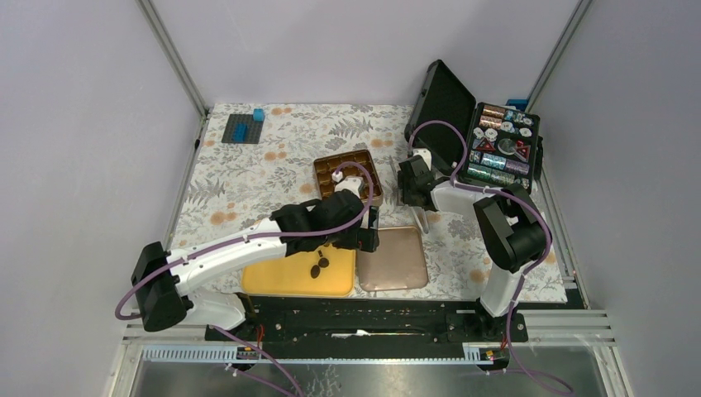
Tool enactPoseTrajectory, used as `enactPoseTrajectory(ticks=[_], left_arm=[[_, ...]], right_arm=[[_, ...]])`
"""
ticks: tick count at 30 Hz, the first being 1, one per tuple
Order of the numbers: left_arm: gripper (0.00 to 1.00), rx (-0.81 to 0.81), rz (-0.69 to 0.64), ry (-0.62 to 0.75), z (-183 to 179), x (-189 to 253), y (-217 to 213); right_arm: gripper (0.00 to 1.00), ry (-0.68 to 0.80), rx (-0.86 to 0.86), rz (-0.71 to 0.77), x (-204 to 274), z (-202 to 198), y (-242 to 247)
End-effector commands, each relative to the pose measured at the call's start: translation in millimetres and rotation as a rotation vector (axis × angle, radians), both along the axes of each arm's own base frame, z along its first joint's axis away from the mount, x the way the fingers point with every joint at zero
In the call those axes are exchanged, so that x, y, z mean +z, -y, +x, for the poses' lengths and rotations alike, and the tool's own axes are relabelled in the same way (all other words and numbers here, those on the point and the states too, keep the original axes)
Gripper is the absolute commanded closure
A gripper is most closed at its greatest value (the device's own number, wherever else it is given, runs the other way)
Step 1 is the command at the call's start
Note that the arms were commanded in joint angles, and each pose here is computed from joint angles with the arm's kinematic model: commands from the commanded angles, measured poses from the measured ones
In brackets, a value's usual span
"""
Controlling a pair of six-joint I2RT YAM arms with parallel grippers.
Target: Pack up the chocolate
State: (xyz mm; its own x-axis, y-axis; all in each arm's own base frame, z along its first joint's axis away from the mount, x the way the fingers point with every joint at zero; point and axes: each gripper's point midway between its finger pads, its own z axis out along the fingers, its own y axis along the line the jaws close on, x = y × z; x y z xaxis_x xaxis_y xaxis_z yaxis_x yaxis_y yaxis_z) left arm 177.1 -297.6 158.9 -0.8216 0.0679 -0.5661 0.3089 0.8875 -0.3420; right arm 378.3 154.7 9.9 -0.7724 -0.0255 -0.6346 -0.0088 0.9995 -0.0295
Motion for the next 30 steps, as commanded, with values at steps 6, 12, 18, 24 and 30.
enactPoseTrajectory(ticks=[6, 12, 18, 24, 30], left_arm=[[0.01, 0.045, -0.032, 0.028, 4, 9, -7], [0.01, 0.054, -0.029, 0.027, 3, 6, -10], [0.01, 0.049, -0.032, 0.024, 4, 8, -7], [0.01, 0.049, -0.029, 0.021, 4, 6, -7], [0.01, 0.044, -0.030, 0.024, 4, 7, -5]], right_arm=[[0.25, -0.099, -0.004, -0.084, -18, -25, 16], [0.31, -0.141, 0.014, -0.069, -31, -40, 14], [0.33, -0.156, 0.011, -0.073, -37, -49, 16], [0.29, -0.163, 0.031, -0.102, -34, -54, 16], [0.37, -0.178, 0.046, -0.101, -33, -58, 15]])
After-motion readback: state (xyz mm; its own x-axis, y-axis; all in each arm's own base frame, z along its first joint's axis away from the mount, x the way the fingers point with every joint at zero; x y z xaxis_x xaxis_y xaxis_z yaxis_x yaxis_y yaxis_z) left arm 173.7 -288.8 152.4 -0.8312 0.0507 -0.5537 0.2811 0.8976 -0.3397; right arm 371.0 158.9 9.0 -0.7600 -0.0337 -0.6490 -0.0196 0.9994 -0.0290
